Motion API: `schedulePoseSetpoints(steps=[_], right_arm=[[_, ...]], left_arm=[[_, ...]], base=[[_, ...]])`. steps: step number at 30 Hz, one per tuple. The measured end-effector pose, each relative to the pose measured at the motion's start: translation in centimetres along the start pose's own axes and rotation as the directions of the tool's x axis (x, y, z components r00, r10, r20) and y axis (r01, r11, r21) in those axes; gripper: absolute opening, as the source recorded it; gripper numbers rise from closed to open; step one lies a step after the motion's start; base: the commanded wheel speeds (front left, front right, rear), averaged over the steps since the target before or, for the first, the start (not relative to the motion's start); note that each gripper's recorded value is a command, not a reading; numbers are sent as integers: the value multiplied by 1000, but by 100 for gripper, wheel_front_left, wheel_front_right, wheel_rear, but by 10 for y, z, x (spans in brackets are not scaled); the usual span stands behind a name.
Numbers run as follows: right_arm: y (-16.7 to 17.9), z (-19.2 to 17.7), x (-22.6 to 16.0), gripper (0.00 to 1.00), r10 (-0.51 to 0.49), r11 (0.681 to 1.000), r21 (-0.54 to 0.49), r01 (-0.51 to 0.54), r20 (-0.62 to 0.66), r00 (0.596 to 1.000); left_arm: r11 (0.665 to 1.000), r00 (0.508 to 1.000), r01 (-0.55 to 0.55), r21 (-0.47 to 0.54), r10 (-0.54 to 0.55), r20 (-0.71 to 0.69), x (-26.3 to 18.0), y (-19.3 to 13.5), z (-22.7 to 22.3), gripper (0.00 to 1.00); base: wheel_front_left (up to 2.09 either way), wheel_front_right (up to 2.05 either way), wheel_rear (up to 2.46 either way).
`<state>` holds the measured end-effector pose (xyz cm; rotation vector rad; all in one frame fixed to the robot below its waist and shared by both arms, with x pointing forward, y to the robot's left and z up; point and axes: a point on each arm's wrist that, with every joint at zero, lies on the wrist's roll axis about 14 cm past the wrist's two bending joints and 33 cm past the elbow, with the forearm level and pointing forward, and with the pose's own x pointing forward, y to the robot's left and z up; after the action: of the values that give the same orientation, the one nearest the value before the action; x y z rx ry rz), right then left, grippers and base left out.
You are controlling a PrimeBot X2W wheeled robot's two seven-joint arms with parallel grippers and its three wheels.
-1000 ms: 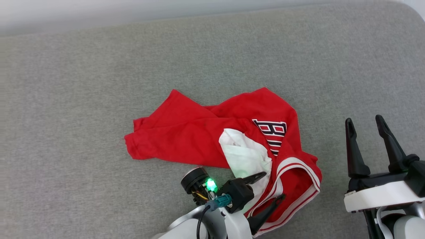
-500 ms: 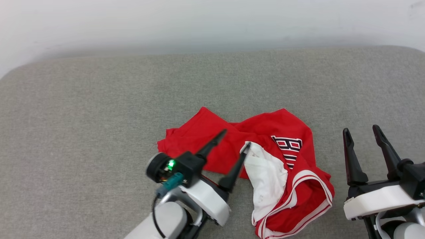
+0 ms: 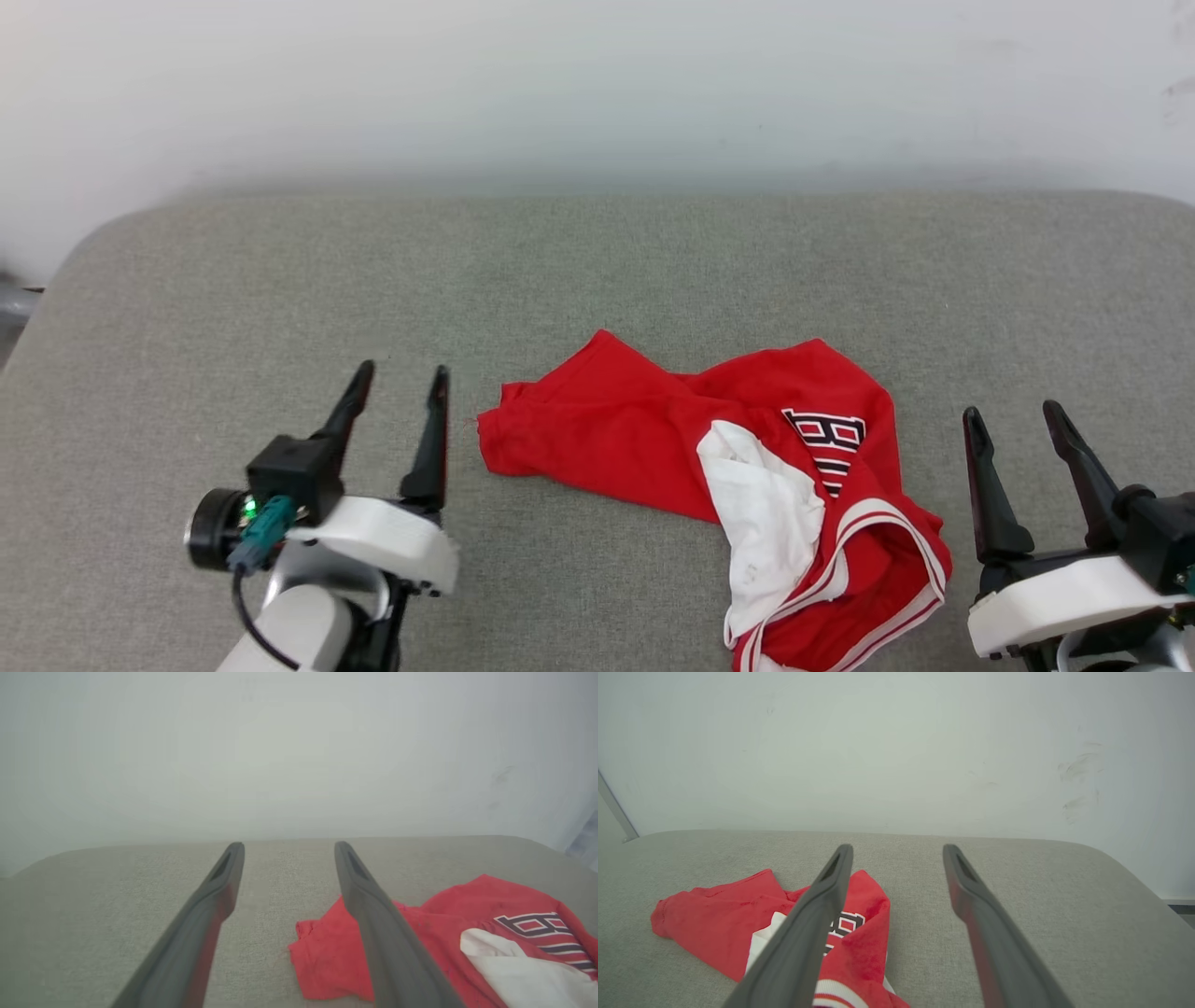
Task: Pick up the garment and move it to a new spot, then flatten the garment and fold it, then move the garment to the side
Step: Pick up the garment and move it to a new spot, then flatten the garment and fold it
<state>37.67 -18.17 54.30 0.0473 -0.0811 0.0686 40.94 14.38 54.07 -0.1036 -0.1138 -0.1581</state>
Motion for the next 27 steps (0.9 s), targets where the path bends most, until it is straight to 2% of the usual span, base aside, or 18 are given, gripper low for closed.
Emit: schedulePoseSetpoints(steps=[4,8,27], right_arm=[[0,0,-6,100,-2,1000,9,2,-2,1000],[-1,-4,-15,100,-6,1000,12,6,-20,1000],[-1,6,-29,100,-9,1000,13,9,-7,1000]], left_arm=[[997,998,-68,27,68,15,-13,24,7,100],[996,997,-81,46,80,10,-25,33,7,100],[998,999,-44,43,45,-18,-40,21,3,100]], base=[[0,0,0],[0,0,0],[0,0,0]])
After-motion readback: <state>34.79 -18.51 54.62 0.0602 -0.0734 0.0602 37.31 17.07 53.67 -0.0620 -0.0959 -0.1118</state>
